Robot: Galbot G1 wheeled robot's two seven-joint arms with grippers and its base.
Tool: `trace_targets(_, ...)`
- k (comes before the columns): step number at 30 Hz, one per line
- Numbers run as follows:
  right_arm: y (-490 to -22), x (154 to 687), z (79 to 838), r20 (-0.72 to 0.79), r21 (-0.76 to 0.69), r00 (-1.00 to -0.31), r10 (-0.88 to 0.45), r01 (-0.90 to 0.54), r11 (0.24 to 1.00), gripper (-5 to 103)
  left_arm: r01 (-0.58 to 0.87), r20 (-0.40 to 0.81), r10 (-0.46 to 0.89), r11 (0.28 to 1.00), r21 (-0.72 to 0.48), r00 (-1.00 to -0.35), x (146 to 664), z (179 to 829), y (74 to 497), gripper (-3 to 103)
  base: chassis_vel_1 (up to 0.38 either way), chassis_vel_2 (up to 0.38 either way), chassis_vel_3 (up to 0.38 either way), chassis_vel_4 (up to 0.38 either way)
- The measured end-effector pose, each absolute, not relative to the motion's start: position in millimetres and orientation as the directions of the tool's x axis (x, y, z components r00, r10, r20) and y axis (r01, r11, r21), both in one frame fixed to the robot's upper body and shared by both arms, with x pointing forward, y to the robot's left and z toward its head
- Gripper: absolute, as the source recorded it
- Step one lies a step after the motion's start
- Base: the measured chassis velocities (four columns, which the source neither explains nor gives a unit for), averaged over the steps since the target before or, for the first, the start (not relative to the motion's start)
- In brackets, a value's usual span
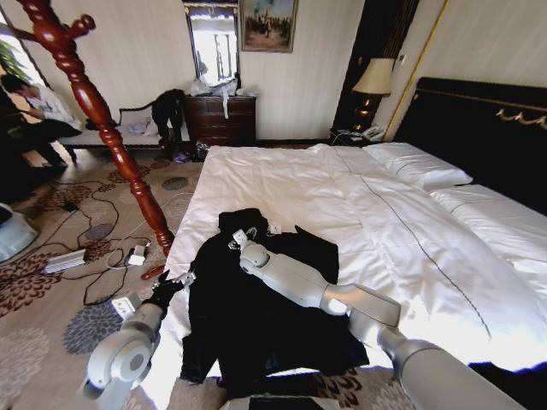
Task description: Pick up the clothes from the bed and hang them on the clothes hanger.
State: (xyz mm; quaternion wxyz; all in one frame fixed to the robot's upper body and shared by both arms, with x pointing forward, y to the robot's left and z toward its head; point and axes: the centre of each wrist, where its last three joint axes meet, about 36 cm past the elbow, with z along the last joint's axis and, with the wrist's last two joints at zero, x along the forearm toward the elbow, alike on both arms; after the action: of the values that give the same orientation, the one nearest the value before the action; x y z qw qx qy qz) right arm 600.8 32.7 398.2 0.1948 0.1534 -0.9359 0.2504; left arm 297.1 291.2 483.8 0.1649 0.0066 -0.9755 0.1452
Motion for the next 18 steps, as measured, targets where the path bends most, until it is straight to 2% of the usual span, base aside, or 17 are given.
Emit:
trace_targets(12,-9,629,401,0.387,-0.484,-0.920,-0.062,-0.260,0.836,100,-0.056,0.326,0.039,0.959,-0.277,-0.945,300,483,292,100,0.000,0.000,0.000,0.000)
trace_targets(15,-13,628,404,0.397,-0.448,-0.914,-0.086,-0.275,0.851,100,-0.055,0.326,0.040,0.959,-0.278,-0.945,300,482,291,100,0.000,0.000,0.000,0.000)
trace_targets(18,-18,620,417,0.447,-0.320,-0.879,-0.166,-0.330,0.888,100,-0.054,0.326,0.041,0.959,-0.277,-0.944,302,482,292,100,0.000,0.000,0.000,0.000)
